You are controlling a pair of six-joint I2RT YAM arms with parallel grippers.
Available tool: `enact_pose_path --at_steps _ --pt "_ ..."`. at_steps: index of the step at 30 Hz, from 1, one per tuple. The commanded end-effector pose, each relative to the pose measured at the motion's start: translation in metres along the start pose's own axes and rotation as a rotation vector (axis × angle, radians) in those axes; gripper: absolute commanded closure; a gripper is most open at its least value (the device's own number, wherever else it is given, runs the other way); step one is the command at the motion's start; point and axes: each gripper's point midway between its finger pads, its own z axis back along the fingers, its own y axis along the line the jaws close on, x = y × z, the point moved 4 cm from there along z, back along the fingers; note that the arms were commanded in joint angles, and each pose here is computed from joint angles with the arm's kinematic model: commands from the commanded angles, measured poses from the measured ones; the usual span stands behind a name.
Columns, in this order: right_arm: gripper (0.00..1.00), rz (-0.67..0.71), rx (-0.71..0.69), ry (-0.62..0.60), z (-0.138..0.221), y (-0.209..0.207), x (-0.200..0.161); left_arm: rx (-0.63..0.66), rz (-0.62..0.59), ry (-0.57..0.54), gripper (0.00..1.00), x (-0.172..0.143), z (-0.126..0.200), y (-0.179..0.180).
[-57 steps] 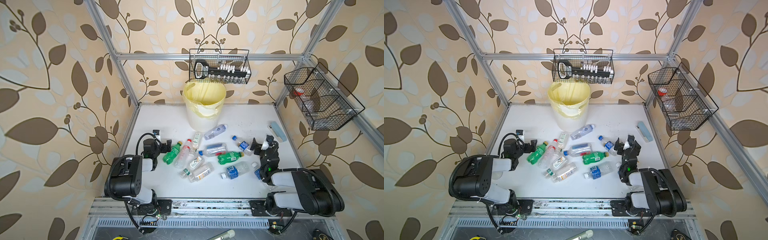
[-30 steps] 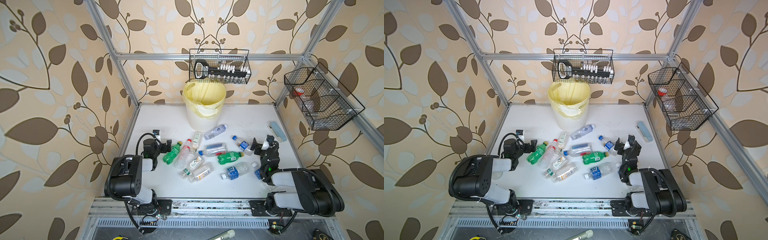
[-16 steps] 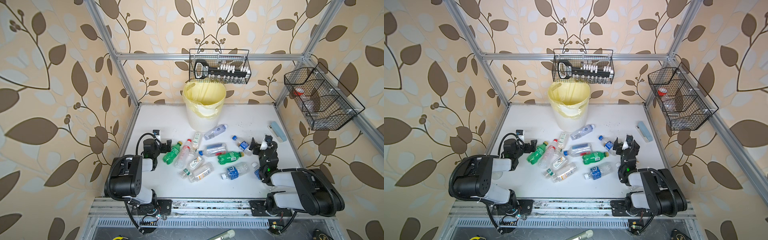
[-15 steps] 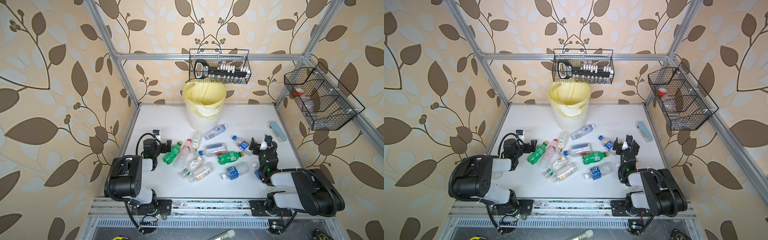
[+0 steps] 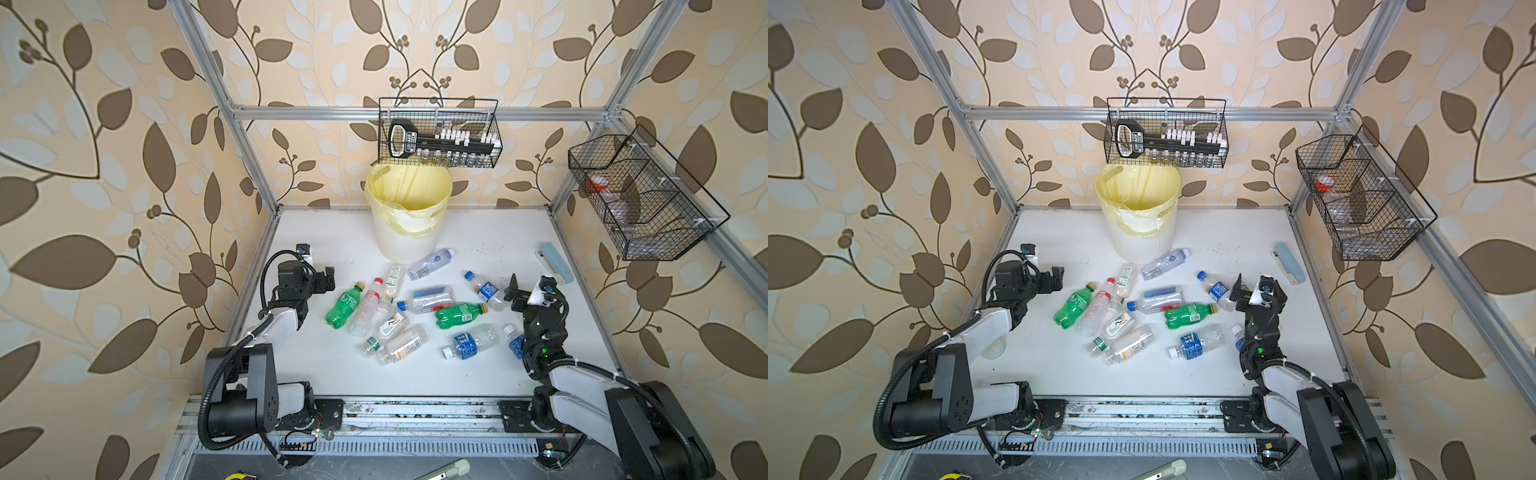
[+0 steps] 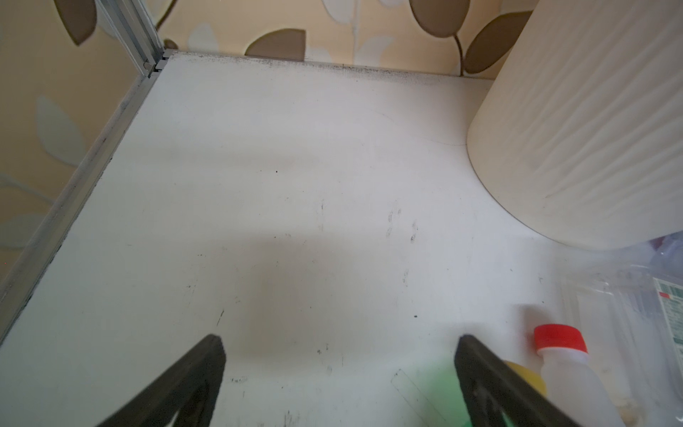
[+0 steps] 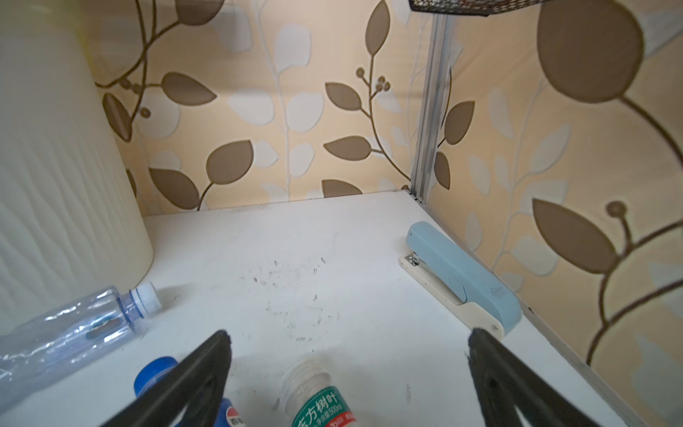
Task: Throw the plastic bottles in the bin
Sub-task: Pick up the plastic bottle from the middle-left of the table.
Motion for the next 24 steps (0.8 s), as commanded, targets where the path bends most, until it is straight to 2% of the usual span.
enact_pose_path --at_steps 1,10,16,24 --pt "0.0 -0.002 -0.044 0.034 -0.002 -0.007 0.001 -0.021 -0.007 -0.01 0.01 0.019 0.015 -0.004" --pt "0.0 0.011 0.03 0.168 -0.006 0.007 0.007 -0.115 -0.049 0.019 0.01 0.027 0.044 -0.021" --pt "0.0 0.012 0.084 0.307 -0.008 0.02 0.009 -0.273 -0.093 0.084 0.01 0.03 0.054 -0.042" --pt "0.0 0.015 0.165 0.521 -0.014 0.043 -0.003 -0.276 -0.176 0.223 0.01 0.013 0.055 -0.039"
